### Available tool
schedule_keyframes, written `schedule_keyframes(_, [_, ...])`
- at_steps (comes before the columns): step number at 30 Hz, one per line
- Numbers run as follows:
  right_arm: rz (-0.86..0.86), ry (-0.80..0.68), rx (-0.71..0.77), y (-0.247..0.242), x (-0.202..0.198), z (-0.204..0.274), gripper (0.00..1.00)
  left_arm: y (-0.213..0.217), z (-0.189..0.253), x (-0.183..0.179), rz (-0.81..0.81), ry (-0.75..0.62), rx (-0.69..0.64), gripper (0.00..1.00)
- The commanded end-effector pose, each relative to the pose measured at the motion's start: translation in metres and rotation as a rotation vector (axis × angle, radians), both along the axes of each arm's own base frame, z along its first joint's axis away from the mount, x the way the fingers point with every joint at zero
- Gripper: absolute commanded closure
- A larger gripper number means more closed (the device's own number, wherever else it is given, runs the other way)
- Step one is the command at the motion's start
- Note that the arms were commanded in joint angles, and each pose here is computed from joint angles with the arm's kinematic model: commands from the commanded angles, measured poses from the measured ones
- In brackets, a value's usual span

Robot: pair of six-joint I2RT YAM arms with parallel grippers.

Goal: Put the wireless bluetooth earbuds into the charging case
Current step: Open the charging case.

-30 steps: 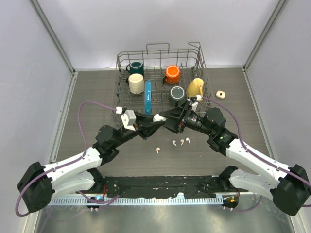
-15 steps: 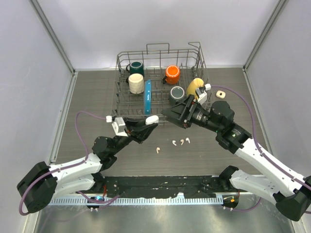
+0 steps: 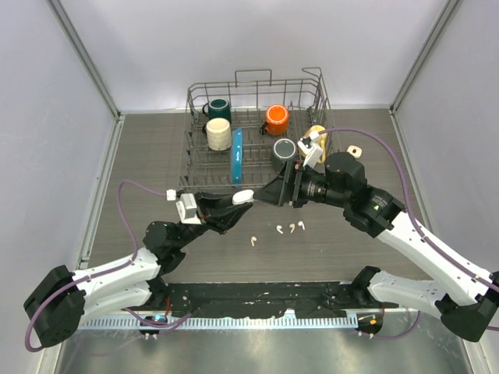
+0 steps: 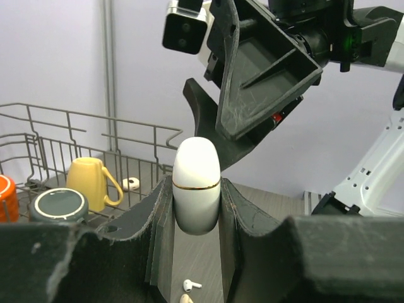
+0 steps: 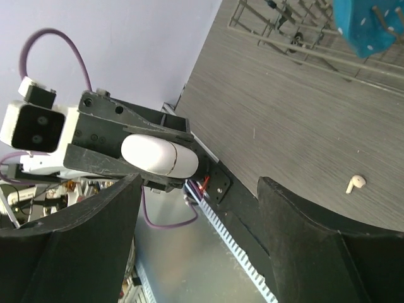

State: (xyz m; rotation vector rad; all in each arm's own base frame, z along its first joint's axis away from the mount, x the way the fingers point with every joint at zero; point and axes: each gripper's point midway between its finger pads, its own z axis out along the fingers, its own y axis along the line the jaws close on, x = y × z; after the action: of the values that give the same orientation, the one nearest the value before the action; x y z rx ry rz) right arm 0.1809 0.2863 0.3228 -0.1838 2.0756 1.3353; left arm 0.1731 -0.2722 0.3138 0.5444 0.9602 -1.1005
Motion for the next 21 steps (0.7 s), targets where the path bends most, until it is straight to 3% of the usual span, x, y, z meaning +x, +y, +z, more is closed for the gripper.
schedule_keyframes(1, [0.064,-0.062,0.021,0.011,-0.009,0.017,0.21,-0.005,0.025,-0.005,-0.031,-0.078,-0.021,1.0])
schedule_keyframes(21, [-0.019,-0.032,0.037,0.01,-0.001,0.01,0.21,-0.024,0.028,-0.022,-0.169,-0.107,0.044,1.0])
